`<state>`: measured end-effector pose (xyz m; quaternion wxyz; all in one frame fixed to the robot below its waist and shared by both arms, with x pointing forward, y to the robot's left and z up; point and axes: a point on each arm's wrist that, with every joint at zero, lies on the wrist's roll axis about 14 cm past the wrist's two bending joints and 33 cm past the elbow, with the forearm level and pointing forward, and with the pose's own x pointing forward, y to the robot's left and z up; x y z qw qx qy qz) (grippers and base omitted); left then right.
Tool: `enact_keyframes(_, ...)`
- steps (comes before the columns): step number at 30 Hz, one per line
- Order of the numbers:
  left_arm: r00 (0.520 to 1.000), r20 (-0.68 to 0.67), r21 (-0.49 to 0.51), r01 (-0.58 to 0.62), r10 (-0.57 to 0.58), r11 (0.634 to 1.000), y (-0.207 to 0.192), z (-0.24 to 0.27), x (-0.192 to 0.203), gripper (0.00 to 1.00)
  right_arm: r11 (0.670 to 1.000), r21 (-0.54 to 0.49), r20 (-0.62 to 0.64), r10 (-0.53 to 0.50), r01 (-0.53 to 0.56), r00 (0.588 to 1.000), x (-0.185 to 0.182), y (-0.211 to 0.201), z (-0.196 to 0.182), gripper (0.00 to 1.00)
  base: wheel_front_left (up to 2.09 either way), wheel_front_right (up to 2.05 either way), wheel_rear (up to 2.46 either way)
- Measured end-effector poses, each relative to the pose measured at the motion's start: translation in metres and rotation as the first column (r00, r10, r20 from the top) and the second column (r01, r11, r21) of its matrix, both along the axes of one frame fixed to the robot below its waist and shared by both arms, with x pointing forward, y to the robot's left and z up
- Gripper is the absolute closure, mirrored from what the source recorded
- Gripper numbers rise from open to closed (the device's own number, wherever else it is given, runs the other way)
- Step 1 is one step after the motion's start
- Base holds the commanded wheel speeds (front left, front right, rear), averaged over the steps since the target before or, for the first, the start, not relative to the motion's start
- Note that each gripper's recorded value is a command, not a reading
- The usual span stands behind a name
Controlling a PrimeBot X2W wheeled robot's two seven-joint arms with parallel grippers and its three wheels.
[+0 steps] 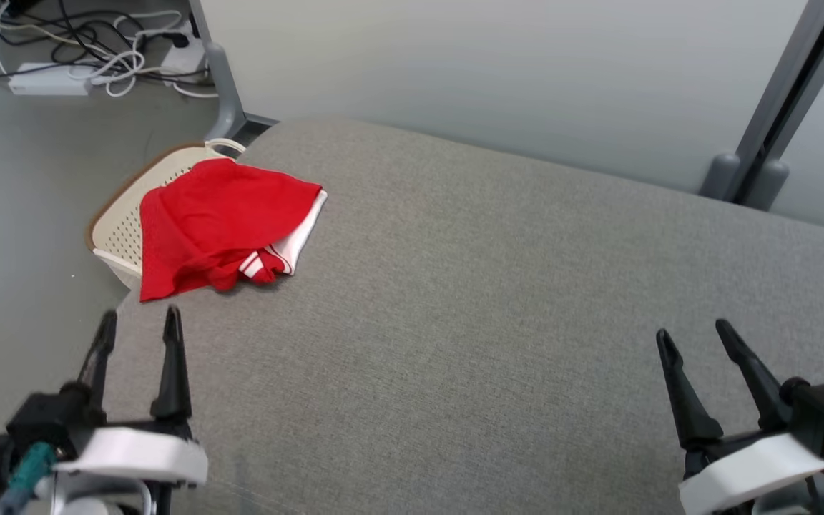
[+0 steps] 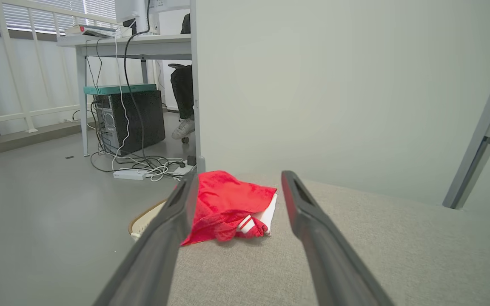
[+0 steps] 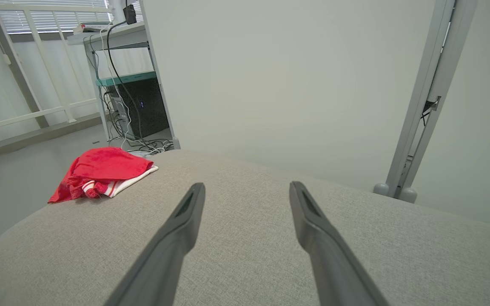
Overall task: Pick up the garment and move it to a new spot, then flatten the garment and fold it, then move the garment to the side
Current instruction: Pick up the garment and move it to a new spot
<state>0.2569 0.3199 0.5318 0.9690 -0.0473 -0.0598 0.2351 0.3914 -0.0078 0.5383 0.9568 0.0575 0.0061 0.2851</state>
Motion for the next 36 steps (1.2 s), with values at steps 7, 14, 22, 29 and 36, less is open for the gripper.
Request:
enact_keyframes(7, 0.998, 0.055, 0.018, 0.038, -0.039, 0.999, 0.008, 0.023, 0.062, 0.0, 1.0, -0.007, 0.004, -0.021, 0.021, 1.0, 0.027, -0.009, 0.0, 0.0, 0.0, 0.0, 0.0)
enact_keyframes(14, 0.983, -0.11, -0.024, 0.145, -0.147, 0.989, 0.011, -0.021, 0.151, 0.0, 0.997, -0.033, -0.043, -0.069, 0.068, 0.997, 0.061, -0.033, -0.027, 0.0, 0.0, 0.0, 0.0)
enact_keyframes(22, 0.881, -0.427, -0.175, 0.139, -0.202, 0.975, 0.018, -0.125, 0.199, 0.0, 0.992, -0.042, -0.091, -0.125, 0.122, 0.988, 0.083, -0.057, -0.058, 0.0, 0.0, 0.0, 0.0)
enact_keyframes(29, 0.743, -0.646, -0.23, 0.032, -0.177, 0.973, 0.029, -0.196, 0.198, 0.0, 0.983, -0.03, -0.112, -0.184, 0.181, 0.977, 0.094, -0.076, -0.077, 0.0, 0.0, 0.0, 0.0)
enact_keyframes(36, 0.712, -0.683, -0.225, 0.004, -0.161, 0.974, 0.035, -0.209, 0.207, 1.0, 0.976, -0.02, -0.119, -0.216, 0.215, 0.969, 0.096, -0.086, -0.087, 0.0, 0.0, 0.0, 0.0)
